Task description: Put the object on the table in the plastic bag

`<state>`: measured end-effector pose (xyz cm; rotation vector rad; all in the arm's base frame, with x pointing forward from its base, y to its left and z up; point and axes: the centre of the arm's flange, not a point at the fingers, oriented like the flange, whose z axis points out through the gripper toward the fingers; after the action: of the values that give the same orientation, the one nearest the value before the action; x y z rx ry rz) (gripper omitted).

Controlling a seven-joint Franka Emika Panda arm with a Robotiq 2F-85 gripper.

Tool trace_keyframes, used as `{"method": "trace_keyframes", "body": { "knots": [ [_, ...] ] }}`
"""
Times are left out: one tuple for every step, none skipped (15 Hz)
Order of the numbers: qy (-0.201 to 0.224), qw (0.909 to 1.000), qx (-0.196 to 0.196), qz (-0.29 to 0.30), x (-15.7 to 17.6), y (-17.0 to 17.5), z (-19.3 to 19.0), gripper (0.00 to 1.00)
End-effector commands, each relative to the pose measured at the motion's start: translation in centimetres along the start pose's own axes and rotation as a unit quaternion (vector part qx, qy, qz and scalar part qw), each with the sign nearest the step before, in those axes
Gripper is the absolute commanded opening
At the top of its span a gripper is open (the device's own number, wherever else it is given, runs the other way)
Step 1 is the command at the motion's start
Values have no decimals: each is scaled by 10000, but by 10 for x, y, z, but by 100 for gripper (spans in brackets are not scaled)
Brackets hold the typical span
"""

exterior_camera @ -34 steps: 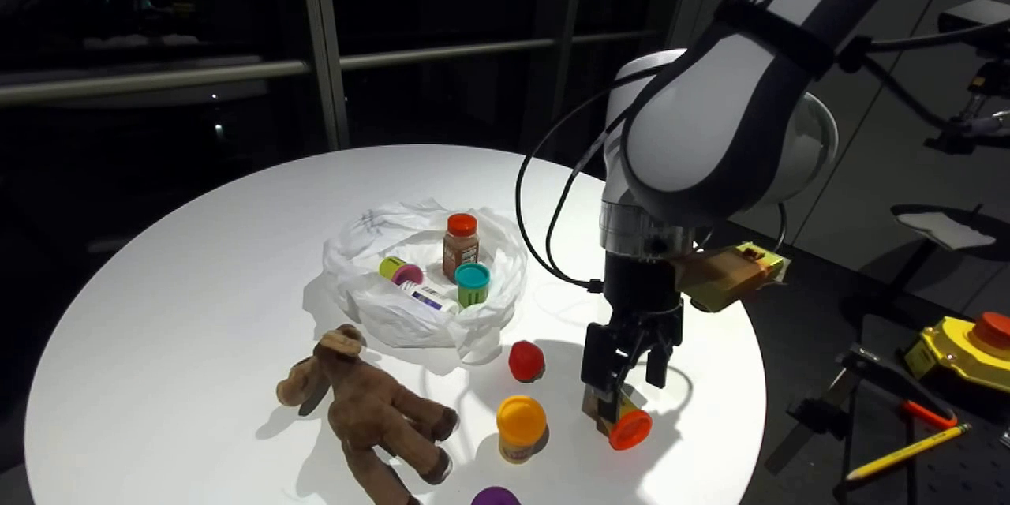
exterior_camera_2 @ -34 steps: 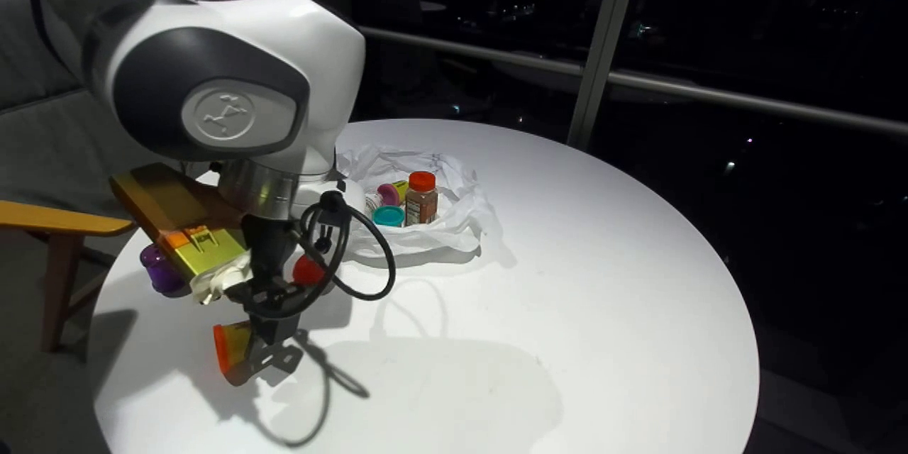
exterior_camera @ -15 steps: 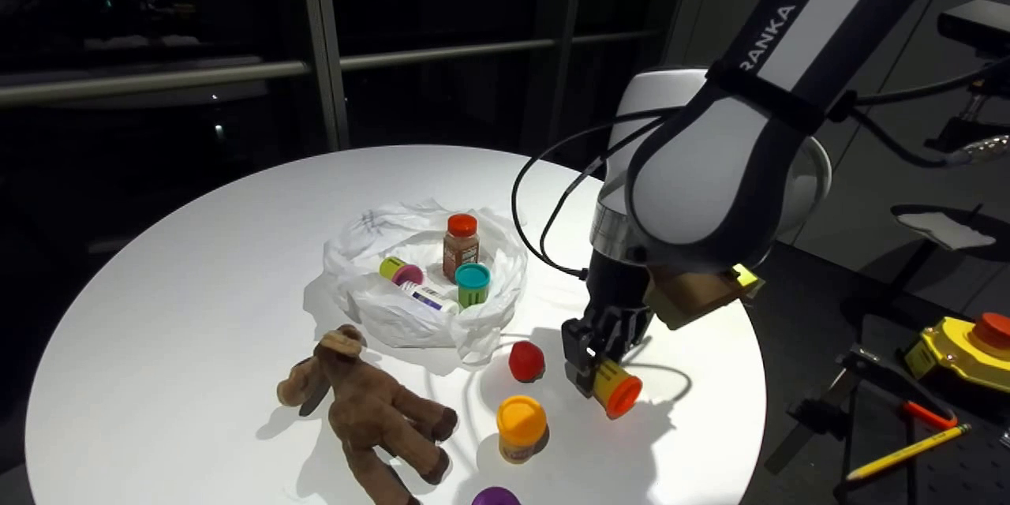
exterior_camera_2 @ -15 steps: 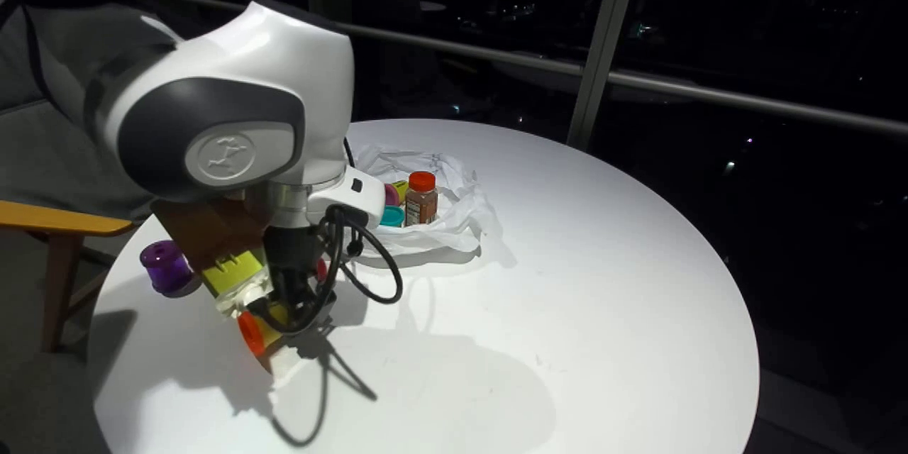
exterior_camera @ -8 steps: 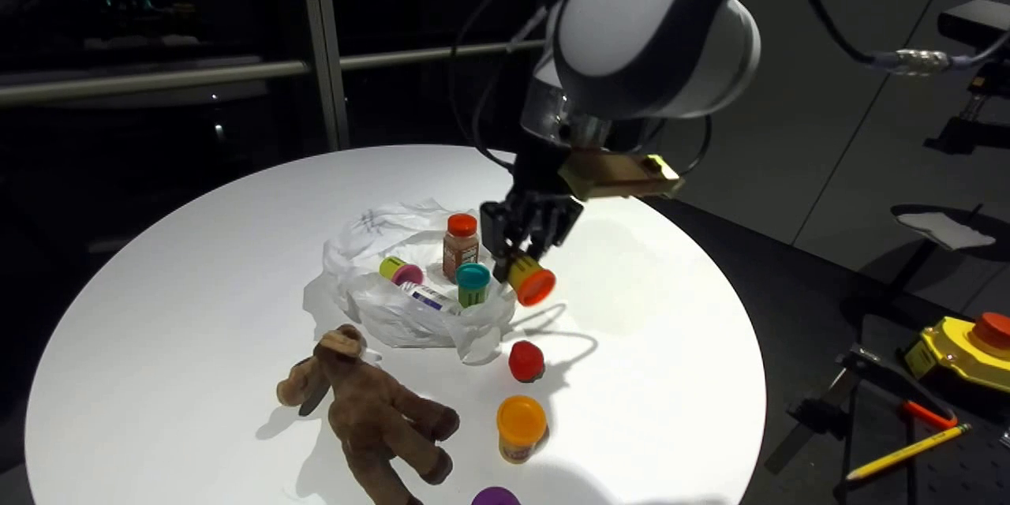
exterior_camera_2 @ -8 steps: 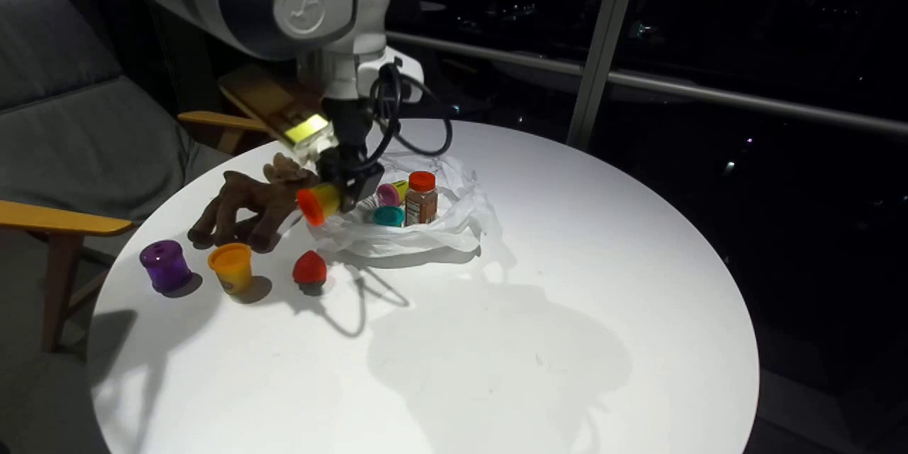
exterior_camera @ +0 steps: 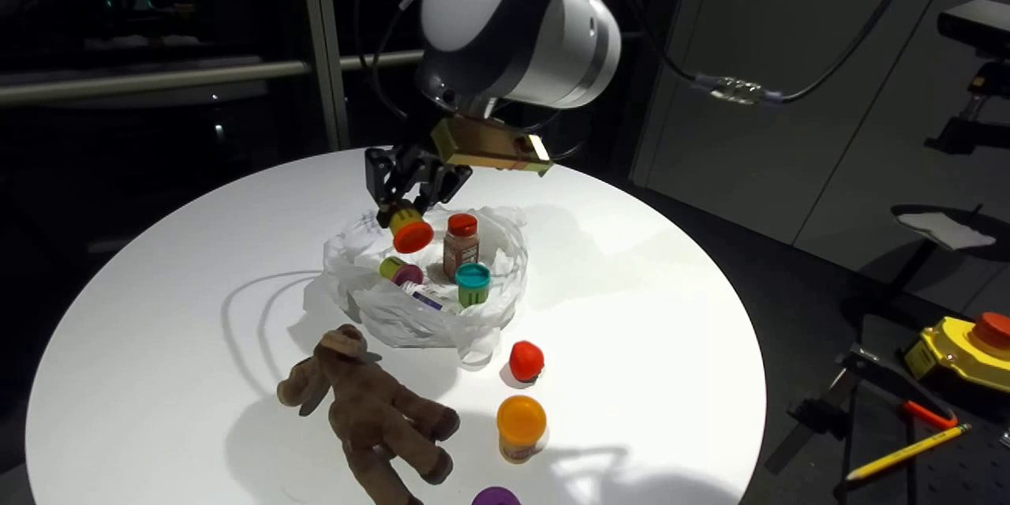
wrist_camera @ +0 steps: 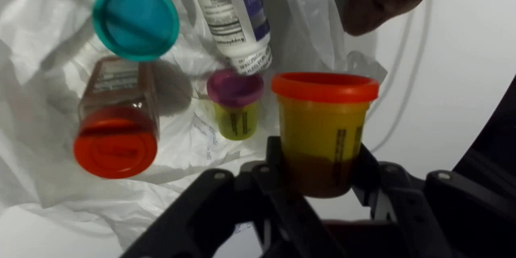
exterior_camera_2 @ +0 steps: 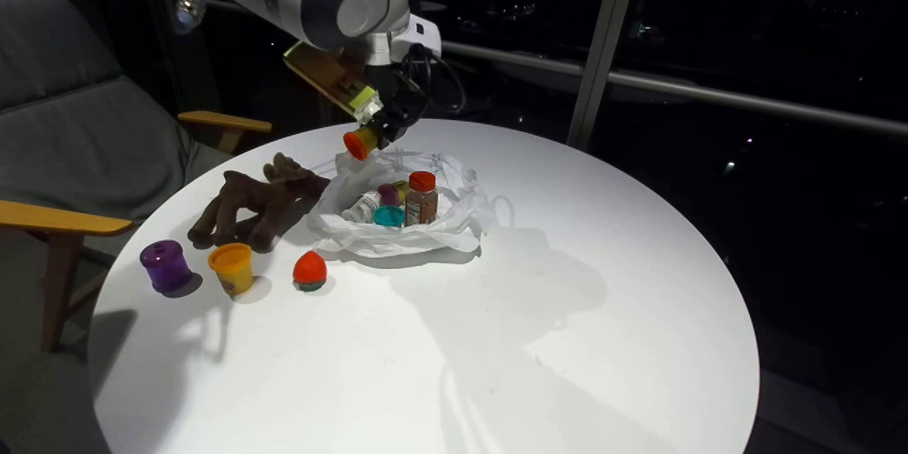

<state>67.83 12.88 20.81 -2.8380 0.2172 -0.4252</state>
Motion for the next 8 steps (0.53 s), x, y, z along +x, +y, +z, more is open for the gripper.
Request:
{"method": "trace_keyframes", "body": {
  "knots": [
    [447,9987,117,-198,56,4,48,18],
    [517,9982,43,-284,62,8,54,18],
    [512,9980,-94,-364,67,15,59,18],
    [591,9969,-192,-476,74,22,62,18],
    [660,9959,-290,-539,78,31,65,18],
    [698,9949,-415,-602,83,41,65,18],
    [714,9939,-525,-657,87,51,66,18],
    [715,9932,-597,-697,89,58,65,18]
  ]
}}
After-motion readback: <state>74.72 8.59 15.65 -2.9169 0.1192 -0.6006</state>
